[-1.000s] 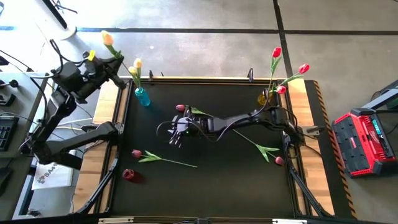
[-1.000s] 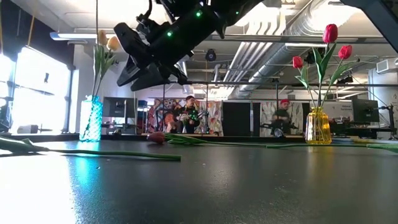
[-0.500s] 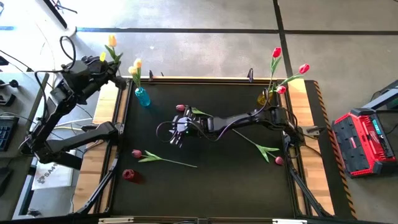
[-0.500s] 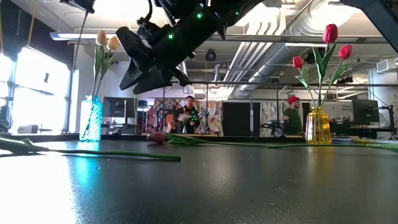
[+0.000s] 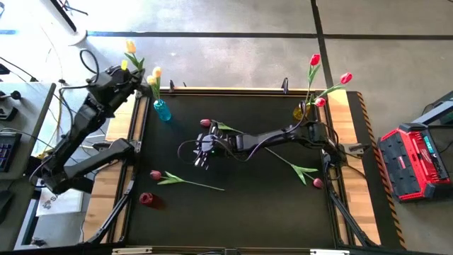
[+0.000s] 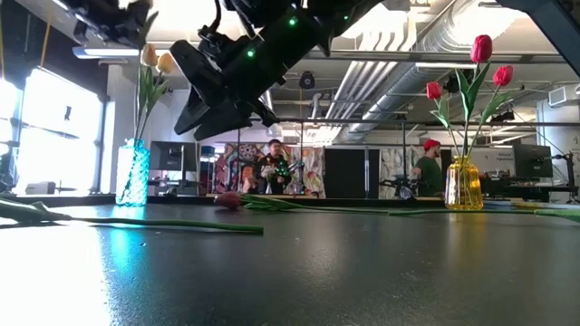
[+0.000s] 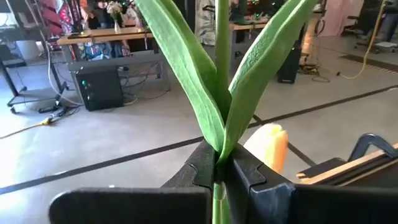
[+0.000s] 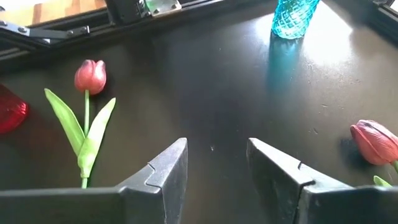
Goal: Sort flowers into vase by color
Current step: Put the white tulip into the blue vase
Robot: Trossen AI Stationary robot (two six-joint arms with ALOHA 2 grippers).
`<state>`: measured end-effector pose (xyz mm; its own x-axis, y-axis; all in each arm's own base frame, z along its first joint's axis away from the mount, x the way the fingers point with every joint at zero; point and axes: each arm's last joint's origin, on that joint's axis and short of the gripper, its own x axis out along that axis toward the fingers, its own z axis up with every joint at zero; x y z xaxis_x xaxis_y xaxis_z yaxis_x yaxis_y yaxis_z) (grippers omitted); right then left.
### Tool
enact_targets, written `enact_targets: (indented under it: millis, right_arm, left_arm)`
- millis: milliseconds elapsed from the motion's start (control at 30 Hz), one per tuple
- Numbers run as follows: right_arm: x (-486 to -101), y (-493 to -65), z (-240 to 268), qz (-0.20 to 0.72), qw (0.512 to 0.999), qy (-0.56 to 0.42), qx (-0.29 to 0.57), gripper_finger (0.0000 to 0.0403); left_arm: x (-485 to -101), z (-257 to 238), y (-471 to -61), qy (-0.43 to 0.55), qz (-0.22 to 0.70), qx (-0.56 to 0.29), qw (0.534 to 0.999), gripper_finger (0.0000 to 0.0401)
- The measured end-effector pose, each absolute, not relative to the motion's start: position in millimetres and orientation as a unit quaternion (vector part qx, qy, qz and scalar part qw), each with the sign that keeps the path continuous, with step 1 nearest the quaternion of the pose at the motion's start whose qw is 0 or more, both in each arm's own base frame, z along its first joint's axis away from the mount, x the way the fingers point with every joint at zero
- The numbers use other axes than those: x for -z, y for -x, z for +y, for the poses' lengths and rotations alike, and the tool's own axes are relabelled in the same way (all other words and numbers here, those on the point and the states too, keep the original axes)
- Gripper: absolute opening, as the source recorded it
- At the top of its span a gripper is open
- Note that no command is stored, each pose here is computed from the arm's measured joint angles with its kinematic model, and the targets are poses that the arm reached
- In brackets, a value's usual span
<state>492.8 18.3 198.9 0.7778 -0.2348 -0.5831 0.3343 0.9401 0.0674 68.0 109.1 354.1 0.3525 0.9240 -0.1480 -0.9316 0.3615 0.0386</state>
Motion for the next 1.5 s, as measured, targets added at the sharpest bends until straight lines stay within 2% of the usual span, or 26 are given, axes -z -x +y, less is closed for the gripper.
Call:
enact_targets:
  millis: [400, 867, 1233, 1367, 1500]
  right_arm:
    - [-197.9, -492.1, 18.2, 0.303, 0.937, -0.082, 0.153, 0.0155]
    - [-198.1, -492.0, 18.1, 0.303, 0.937, -0.082, 0.153, 0.0155]
    - [-198.1, -492.0, 18.1, 0.302, 0.937, -0.082, 0.154, 0.0155]
    - [-197.4, -491.5, 18.1, 0.306, 0.935, -0.085, 0.156, 0.0155]
    - [-195.2, -489.6, 18.0, 0.319, 0.930, -0.087, 0.159, 0.0155]
  left_arm:
    - [-339.9, 114.2, -68.7, 0.035, 0.079, -0.560, 0.824, 0.0003]
    - [-346.1, 111.5, -68.0, 0.032, 0.066, -0.549, 0.833, 0.0003]
    - [-327.4, 113.6, -69.6, 0.052, 0.113, -0.544, 0.830, 0.0003]
    - [-327.4, 113.1, -69.2, 0.051, 0.114, -0.544, 0.830, 0.0019]
    - [-327.1, 111.3, -68.4, 0.048, 0.118, -0.538, 0.833, 0.0066]
